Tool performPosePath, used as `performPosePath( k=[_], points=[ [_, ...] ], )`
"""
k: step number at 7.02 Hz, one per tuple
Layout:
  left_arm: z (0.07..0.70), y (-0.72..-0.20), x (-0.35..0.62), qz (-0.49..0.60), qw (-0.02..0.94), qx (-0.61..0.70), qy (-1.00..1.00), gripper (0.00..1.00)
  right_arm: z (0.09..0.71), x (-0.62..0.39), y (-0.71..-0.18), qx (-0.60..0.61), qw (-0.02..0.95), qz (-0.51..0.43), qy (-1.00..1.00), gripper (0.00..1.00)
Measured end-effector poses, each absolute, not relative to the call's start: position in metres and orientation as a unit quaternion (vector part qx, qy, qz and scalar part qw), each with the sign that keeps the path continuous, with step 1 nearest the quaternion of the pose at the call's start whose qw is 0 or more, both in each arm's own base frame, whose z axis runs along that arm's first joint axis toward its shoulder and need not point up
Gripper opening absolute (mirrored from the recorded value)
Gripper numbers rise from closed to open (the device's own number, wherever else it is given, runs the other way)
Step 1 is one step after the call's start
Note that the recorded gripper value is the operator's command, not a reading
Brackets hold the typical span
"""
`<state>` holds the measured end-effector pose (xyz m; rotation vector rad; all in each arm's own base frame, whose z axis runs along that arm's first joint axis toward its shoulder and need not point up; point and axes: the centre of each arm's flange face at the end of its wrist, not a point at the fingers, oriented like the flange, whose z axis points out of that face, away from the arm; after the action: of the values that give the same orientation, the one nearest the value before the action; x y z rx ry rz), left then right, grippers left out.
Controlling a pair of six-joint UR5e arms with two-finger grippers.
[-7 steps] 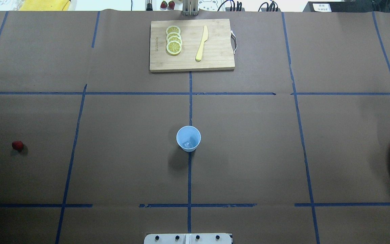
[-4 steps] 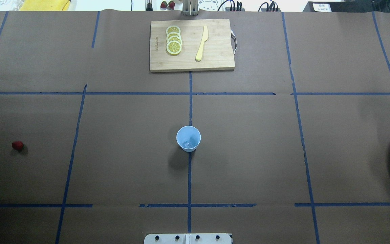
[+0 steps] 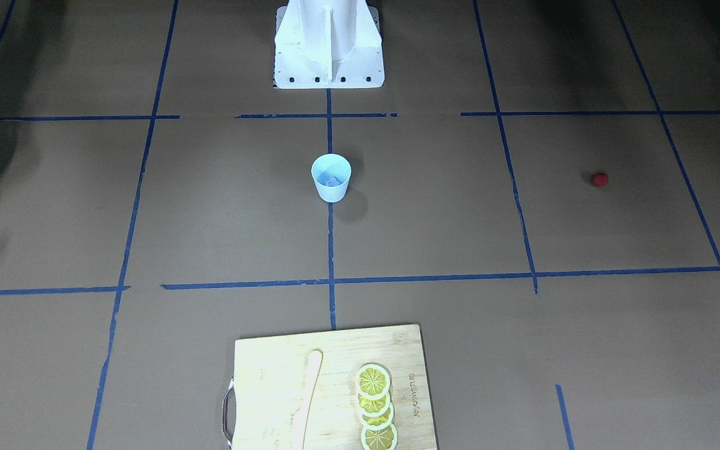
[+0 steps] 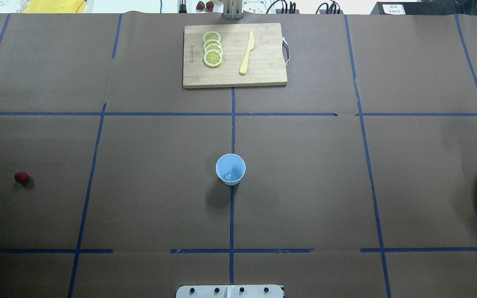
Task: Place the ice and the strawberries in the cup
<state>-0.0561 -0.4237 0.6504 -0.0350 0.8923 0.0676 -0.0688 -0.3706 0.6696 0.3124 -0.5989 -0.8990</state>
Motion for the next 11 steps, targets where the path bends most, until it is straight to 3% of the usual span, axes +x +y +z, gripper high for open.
performPosePath(
  k=[1, 2, 4, 5, 7, 11],
  points=[
    [0.65, -0.424, -0.056, 0.033, 0.901, -0.017, 0.431, 1.0, 0.672, -0.069, -0.37, 0.146, 0.846, -0.426, -0.283, 0.92],
    [0.65, -0.424, -0.056, 0.033, 0.901, -0.017, 0.431, 1.0, 0.673, -0.069, -0.37, 0.145, 0.847, -0.426, -0.283, 0.84],
    [0.65, -0.424, -0.056, 0.033, 0.901, -0.017, 0.431, 1.0, 0.673, -0.07, -0.37, 0.144, 0.846, -0.427, -0.283, 0.32],
    [0.65, -0.424, -0.056, 0.033, 0.901, -0.017, 0.431, 1.0, 0.673, -0.071, -0.37, 0.144, 0.846, -0.428, -0.283, 0.18],
    [0.65, -0.424, -0.055, 0.034, 0.901, -0.016, 0.432, 1.0, 0.673, -0.072, -0.37, 0.144, 0.845, -0.429, -0.283, 0.06],
    [0.65, -0.424, -0.055, 0.034, 0.901, -0.016, 0.432, 1.0, 0.66, -0.071, -0.373, 0.151, 0.844, -0.424, -0.292, 0.03]
  ],
)
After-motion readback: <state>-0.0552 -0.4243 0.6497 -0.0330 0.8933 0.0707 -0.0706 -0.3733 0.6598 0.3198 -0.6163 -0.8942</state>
